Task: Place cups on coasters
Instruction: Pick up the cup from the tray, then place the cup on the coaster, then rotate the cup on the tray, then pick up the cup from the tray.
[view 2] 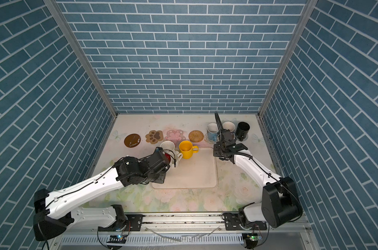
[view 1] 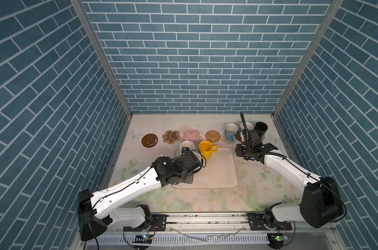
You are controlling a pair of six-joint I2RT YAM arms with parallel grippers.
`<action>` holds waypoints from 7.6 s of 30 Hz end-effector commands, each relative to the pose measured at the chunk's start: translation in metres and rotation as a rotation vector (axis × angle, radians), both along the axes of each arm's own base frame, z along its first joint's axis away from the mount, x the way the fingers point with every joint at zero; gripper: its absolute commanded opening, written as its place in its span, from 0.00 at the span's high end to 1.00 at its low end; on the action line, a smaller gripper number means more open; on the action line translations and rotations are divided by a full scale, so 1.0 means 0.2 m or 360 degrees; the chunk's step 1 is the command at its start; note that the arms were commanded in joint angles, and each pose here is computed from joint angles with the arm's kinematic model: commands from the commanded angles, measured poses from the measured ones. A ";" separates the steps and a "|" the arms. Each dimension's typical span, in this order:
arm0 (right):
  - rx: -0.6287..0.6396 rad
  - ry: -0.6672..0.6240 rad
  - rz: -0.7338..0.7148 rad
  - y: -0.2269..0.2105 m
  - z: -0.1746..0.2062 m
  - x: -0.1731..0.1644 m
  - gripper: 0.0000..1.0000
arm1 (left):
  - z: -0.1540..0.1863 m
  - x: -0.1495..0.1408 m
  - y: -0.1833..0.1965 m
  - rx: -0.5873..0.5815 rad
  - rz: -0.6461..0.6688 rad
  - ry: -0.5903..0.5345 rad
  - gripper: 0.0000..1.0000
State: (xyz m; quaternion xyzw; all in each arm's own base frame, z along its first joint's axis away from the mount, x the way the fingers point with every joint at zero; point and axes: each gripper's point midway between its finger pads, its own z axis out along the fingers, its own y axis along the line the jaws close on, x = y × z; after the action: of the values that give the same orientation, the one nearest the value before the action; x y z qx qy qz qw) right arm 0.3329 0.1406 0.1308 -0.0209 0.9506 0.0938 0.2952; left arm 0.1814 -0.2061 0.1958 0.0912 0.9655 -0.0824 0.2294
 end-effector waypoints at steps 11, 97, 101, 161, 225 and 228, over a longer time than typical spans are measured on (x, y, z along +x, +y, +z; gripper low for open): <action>0.0068 -0.0057 0.0032 0.01 0.11 -0.03 0.57 | 0.30 0.36 -0.13 -0.0102 -0.0098 -0.0107 1.00; 0.0158 -0.0109 0.0020 -0.02 0.07 0.04 0.62 | -0.66 1.48 -0.77 -0.0121 -0.0348 0.0141 0.95; 0.0160 -0.0114 0.0021 -0.02 0.08 0.04 0.62 | -0.65 1.47 -0.76 -0.0096 -0.0345 0.0131 0.75; 0.0274 0.0111 0.0296 0.65 -0.06 0.42 0.73 | -0.01 0.38 0.30 0.0002 -0.0053 -0.0237 0.21; -0.0234 0.0080 0.0789 0.68 -0.01 -0.19 0.47 | -0.05 0.42 0.45 -0.0263 0.0124 -0.0182 0.21; -0.0290 0.0094 0.0847 0.69 -0.03 -0.18 0.48 | -0.05 0.42 0.45 -0.0261 0.0125 -0.0178 0.21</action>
State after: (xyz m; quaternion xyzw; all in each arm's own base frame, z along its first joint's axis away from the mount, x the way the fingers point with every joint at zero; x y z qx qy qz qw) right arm 0.2907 0.2757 0.1158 -0.2552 0.9348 0.0980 0.2269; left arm 0.2667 -0.1182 0.1866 0.0438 0.9442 -0.1458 0.2920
